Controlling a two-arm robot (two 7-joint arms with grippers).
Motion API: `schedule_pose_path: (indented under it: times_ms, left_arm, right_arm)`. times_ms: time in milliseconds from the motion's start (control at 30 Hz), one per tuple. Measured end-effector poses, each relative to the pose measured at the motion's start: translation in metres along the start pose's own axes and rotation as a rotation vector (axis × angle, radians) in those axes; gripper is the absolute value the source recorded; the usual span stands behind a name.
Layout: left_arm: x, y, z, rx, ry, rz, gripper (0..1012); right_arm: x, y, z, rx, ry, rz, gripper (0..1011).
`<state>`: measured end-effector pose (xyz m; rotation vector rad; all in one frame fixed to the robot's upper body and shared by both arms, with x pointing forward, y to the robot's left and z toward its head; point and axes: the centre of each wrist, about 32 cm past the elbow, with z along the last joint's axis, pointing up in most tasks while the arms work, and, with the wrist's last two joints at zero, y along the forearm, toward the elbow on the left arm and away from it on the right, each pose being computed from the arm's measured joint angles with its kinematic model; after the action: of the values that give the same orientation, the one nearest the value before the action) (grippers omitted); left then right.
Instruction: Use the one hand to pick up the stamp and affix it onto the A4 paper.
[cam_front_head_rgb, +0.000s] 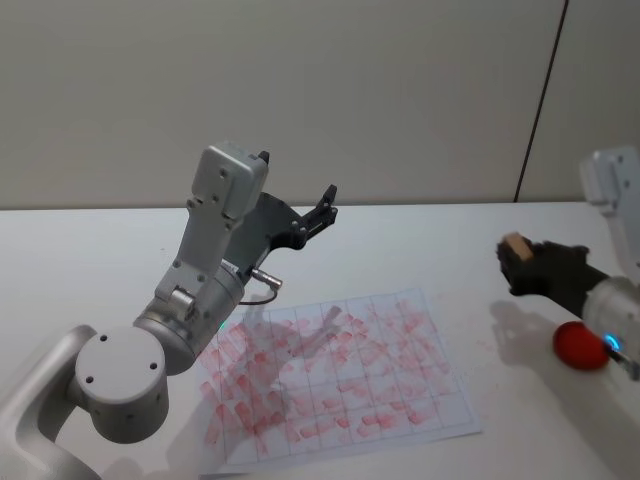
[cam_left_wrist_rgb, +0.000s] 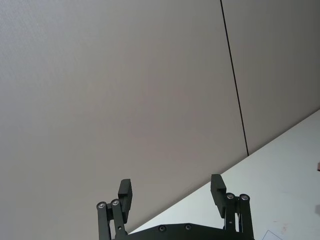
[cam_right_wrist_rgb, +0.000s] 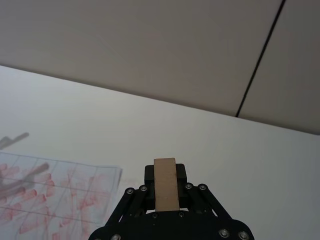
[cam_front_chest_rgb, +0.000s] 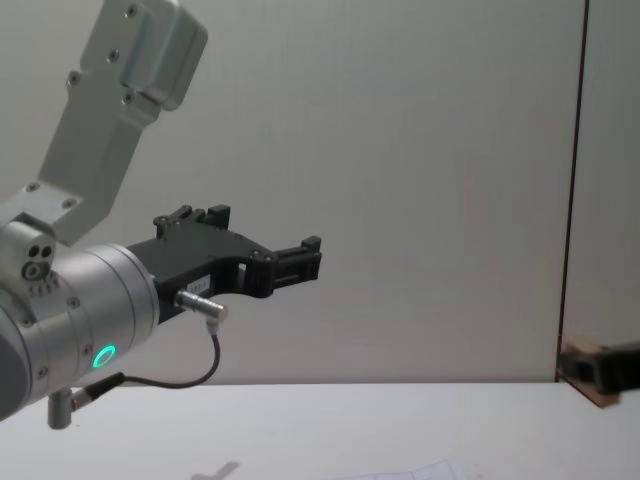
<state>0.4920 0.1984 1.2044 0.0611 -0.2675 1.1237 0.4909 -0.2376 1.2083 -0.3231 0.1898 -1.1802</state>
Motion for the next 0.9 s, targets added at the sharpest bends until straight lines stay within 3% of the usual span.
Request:
schedule_pose_path:
  times_ms: [433, 900]
  left_arm:
    - [0.0, 0.0, 0.0, 0.0, 0.0, 0.0, 1001]
    - [0.0, 0.0, 0.0, 0.0, 0.0, 0.0, 1001]
  right_arm:
    - [0.015, -0.022, -0.024, -0.098, -0.011, -0.102, 219]
    - [0.026, -0.024, -0.044, -0.178, -0.008, -0.126, 220]
